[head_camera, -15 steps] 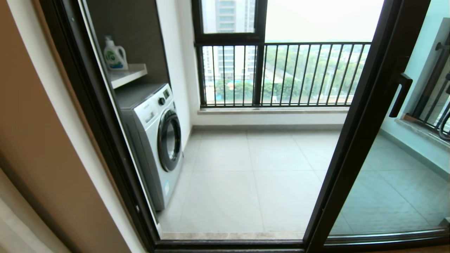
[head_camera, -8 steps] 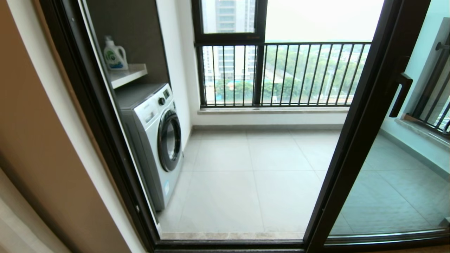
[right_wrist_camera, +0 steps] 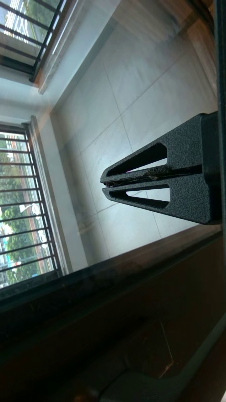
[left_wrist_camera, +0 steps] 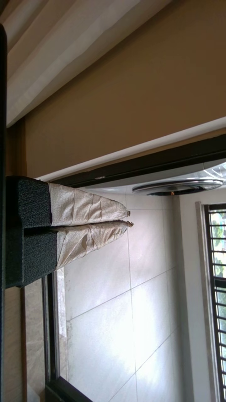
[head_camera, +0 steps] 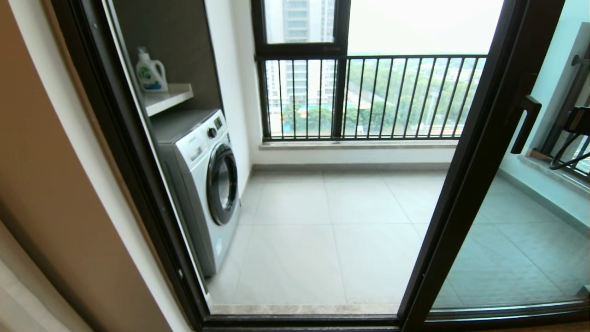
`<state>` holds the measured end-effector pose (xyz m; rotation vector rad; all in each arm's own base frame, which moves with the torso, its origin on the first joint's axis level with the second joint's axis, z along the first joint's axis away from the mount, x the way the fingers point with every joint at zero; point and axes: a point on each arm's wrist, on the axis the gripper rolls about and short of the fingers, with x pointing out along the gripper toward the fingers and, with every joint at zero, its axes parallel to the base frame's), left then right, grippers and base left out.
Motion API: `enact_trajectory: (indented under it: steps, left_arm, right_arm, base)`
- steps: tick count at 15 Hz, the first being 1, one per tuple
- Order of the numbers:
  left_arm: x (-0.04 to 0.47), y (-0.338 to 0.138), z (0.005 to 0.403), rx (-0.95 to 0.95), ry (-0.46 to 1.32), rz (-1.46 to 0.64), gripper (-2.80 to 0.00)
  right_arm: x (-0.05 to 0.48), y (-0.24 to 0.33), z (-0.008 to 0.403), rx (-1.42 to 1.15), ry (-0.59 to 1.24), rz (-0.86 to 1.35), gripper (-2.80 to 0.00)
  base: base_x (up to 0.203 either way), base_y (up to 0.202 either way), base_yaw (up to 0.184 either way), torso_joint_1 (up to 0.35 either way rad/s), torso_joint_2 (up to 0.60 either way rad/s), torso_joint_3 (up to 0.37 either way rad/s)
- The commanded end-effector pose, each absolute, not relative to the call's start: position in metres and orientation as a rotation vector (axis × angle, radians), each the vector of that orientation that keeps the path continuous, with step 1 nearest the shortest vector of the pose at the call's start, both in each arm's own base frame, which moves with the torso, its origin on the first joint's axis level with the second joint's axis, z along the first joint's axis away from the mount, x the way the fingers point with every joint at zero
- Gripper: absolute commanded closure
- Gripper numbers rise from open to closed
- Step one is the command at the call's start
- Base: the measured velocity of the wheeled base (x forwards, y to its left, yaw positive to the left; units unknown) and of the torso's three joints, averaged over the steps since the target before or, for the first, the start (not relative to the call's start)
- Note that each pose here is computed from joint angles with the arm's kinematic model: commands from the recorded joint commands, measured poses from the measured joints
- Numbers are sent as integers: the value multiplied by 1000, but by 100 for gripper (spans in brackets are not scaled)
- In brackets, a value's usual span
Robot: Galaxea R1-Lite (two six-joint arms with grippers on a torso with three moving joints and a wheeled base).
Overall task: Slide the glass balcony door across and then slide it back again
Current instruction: Close the slid door
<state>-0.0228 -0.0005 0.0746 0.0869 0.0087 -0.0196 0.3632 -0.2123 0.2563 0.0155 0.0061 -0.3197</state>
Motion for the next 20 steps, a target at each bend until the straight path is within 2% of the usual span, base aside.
enact_trajectory:
  steps: [1, 10, 20]
  left_arm:
    - [-23, -1, 75, 87, 10, -20, 0]
    - [-23, -1, 75, 87, 10, -20, 0]
    - [-23, -1, 75, 87, 10, -19, 0]
  right_arm:
    - [378, -202, 247, 21, 21, -282, 0]
    - [401, -156, 253, 12, -1, -228, 0]
    - [403, -148, 255, -14, -14, -233, 0]
  base:
    - [0, 0, 0, 0, 0, 0]
    - [0, 0, 0, 0, 0, 0]
    - [0, 0, 0, 0, 0, 0]
